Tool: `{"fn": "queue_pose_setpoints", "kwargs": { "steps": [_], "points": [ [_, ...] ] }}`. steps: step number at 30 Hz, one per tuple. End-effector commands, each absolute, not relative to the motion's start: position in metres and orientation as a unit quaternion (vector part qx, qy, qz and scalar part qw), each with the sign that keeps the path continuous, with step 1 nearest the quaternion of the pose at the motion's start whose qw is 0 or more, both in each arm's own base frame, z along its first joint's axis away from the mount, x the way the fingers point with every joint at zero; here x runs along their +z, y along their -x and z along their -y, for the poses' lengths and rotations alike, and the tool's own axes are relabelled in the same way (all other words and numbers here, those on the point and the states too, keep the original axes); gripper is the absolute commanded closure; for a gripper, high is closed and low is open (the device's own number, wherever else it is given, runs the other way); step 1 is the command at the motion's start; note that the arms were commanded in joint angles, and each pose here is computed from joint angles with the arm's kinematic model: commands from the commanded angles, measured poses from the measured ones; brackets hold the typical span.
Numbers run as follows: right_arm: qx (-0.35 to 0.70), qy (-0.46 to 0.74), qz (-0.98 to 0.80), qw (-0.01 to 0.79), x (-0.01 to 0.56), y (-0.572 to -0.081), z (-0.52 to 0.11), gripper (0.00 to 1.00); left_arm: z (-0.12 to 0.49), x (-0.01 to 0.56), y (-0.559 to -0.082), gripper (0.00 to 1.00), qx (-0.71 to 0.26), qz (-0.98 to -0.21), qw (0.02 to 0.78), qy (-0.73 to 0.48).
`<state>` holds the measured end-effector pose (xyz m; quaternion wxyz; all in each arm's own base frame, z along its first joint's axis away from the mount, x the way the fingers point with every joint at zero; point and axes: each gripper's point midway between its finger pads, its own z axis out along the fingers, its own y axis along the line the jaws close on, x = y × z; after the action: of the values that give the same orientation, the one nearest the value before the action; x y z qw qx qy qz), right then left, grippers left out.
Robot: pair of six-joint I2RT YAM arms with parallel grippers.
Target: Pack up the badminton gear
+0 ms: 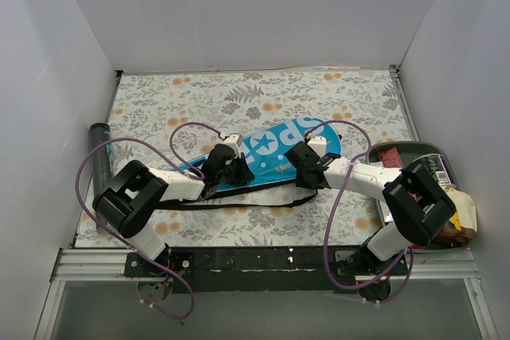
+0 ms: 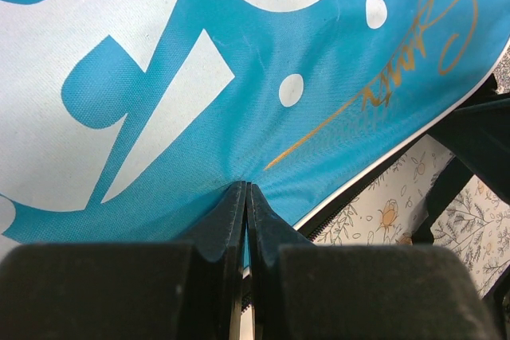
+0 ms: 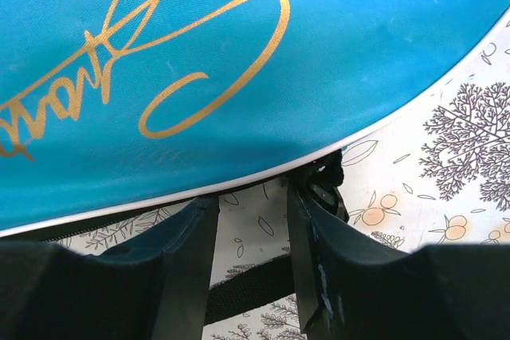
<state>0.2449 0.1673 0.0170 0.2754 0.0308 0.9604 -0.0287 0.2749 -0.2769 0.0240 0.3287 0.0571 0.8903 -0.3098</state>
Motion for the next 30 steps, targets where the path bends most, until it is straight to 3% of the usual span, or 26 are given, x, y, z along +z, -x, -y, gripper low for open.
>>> {"fn": "queue_pose_setpoints", "kwargs": {
  "steps": [1,21,30],
  "points": [
    [-0.144,-0.031,-0.971,0.19,-0.022,-0.203,-0.111,0.53,0.249,-0.03,-0.23,1.0,-0.242,-0.939,0.233,-0.078],
    [-0.168,-0.074,-0.964,0.191,-0.019,-0.197,-0.077,0.56,0.25,-0.033,-0.227,1.0,-0.245,-0.939,0.229,-0.081],
    [-0.152,-0.075,-0.968,0.182,-0.025,-0.203,-0.084,0.74,0.248,-0.034,-0.225,1.0,-0.242,-0.94,0.228,-0.082]
  ]
}}
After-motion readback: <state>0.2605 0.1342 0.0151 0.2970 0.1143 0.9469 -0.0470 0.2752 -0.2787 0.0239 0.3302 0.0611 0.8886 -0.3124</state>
